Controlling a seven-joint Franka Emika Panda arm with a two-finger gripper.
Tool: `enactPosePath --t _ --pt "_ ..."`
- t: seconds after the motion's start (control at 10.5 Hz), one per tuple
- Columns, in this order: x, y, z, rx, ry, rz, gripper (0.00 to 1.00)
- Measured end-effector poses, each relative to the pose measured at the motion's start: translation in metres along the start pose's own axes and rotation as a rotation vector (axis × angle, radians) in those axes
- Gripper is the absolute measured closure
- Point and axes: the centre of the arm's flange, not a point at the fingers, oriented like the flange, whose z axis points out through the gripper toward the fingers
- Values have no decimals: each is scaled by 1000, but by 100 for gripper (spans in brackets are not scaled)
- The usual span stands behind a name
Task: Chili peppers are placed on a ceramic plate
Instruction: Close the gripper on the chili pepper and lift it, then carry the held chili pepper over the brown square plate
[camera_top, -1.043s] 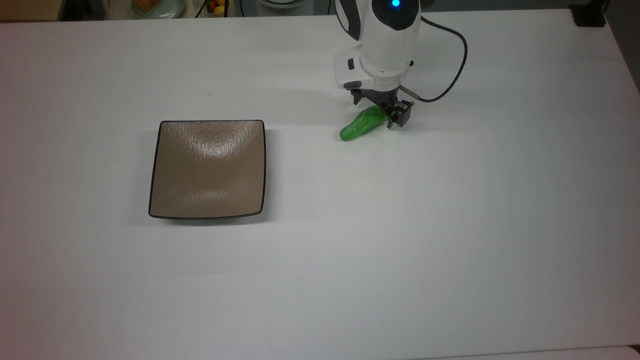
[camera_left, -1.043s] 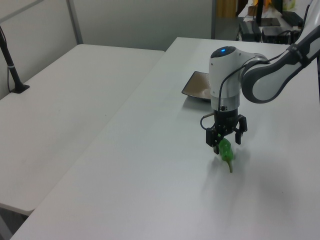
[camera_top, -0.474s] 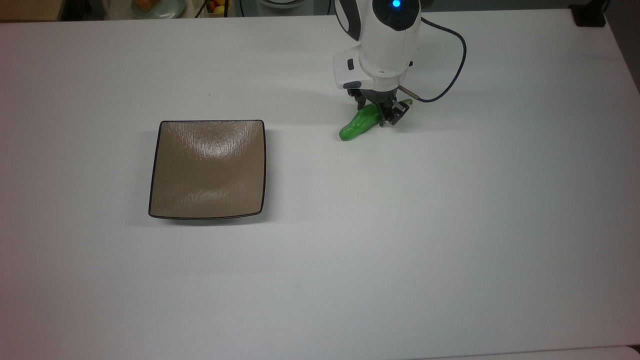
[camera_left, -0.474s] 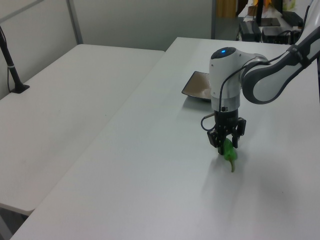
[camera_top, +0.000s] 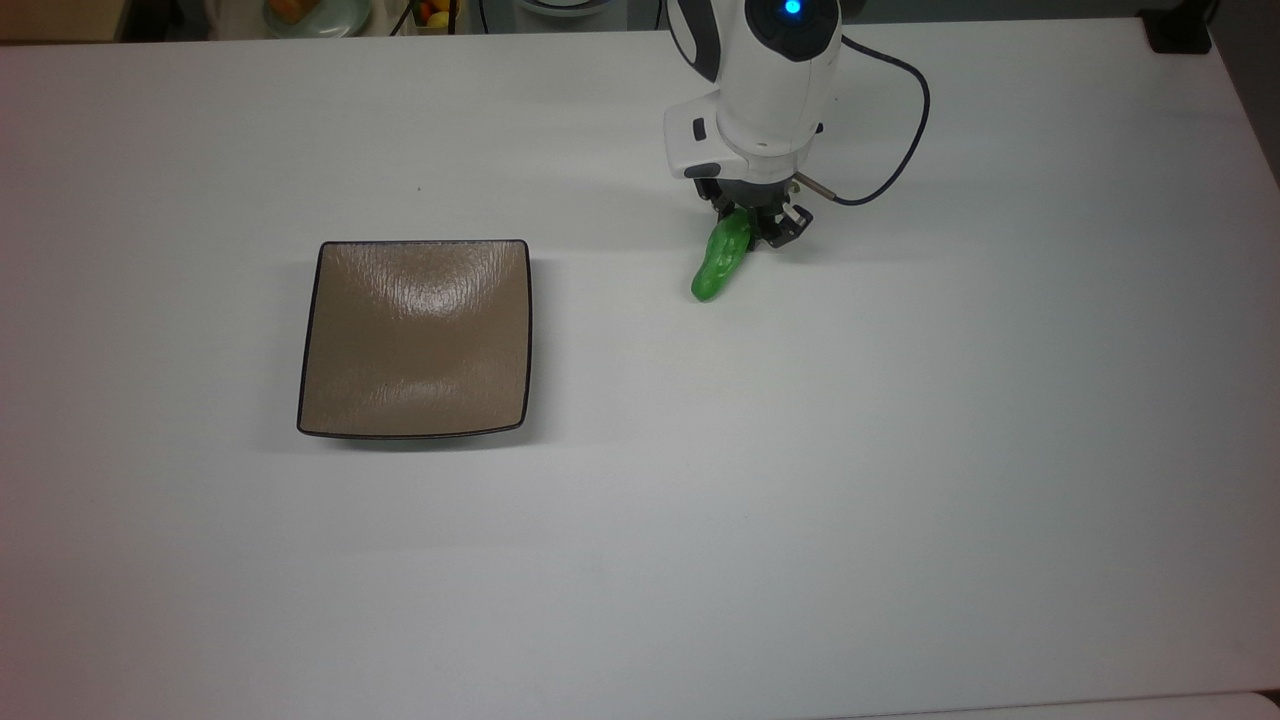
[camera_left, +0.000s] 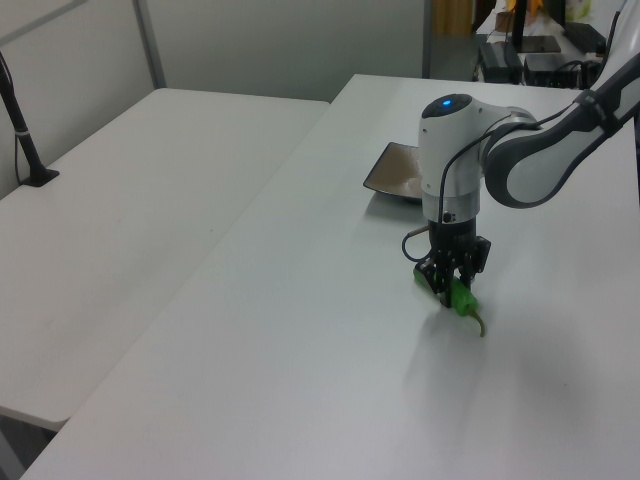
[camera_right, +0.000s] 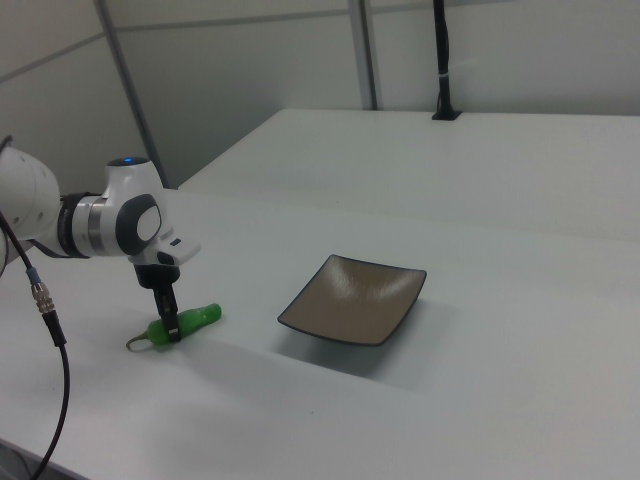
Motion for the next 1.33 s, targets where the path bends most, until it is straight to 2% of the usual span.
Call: enactPosePath --t 0.57,0.76,1.33 --pt "10 1 -8 15 11 13 60" --pt "26 4 -29 41 34 16 60" --pt "90 48 -138 49 69 -74 60"
